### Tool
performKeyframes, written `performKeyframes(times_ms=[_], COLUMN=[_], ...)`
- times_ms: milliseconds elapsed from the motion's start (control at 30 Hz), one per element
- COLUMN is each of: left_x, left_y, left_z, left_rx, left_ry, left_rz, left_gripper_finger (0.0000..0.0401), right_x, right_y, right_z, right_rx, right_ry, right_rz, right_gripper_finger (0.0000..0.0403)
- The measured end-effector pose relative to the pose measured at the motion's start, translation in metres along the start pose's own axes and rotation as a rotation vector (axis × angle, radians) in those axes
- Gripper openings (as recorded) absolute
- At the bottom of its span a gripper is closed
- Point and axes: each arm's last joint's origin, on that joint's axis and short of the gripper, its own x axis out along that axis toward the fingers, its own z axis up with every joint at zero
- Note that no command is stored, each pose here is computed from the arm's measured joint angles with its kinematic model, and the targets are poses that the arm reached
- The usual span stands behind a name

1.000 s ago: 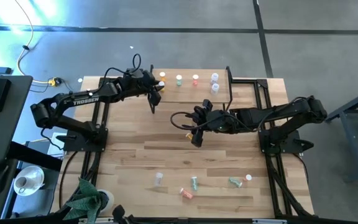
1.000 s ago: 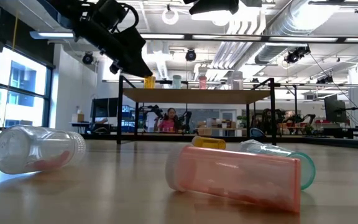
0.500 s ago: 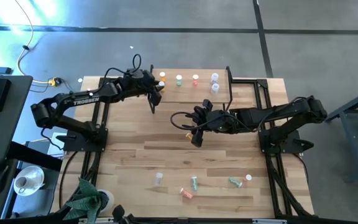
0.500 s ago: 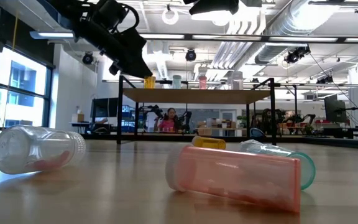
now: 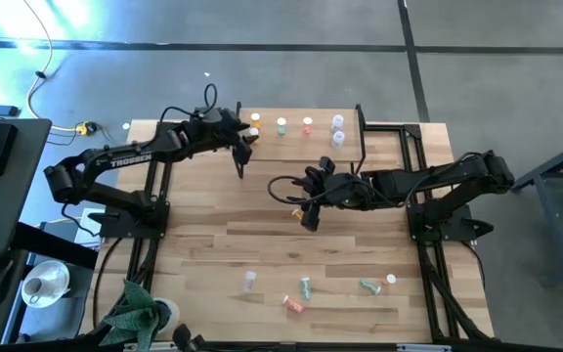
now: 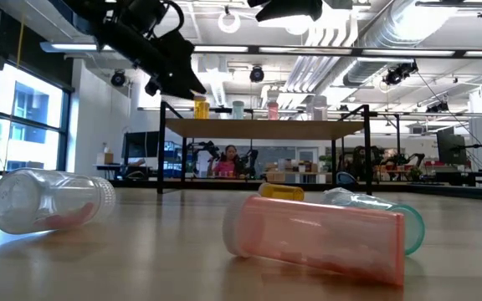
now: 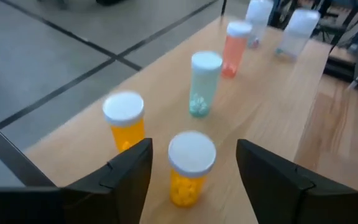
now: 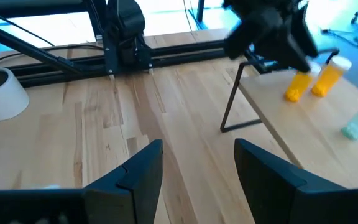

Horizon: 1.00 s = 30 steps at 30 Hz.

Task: Pick and place medicine bottles onto shelf by color
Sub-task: Put the pink pill bottle on the shelf aligned with the pink pill bottle

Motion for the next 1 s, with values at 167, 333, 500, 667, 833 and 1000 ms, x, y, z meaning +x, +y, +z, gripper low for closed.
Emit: performKeyframes(times_ms=[167,333,500,667,833,1000], left_x=[-0.019,-0.04,-0.053,-0.055,-0.055,-0.057], left_y=[0.0,-0.006,-0.015,-0.025,-0.037,-0.048], left_z=[0.011,0.014,0.008,-0.001,-0.008,-0.008], left_rx=[-0.002,0.004,0.025,0.06,0.096,0.119], left_ry=[-0.065,-0.07,-0.001,0.089,0.14,0.131], left_rz=[-0.004,-0.05,-0.092,-0.127,-0.171,-0.216], left_gripper_finger=[0.0224,0.0223,0.0223,0.0218,0.0216,0.0216], right_x=[-0.003,-0.005,-0.014,-0.025,-0.033,-0.048], right_y=[-0.001,-0.001,0.008,0.024,0.04,0.058], right_z=[-0.006,-0.017,-0.033,-0.054,-0.089,-0.113], right_rx=[0.035,0.079,0.099,0.129,0.182,0.234], right_ry=[0.063,0.184,0.312,0.415,0.506,0.507], right_rz=[-0.004,0.013,-0.005,-0.016,-0.035,-0.101], right_gripper_finger=[0.0188,0.0188,0.0188,0.0188,0.0188,0.0188])
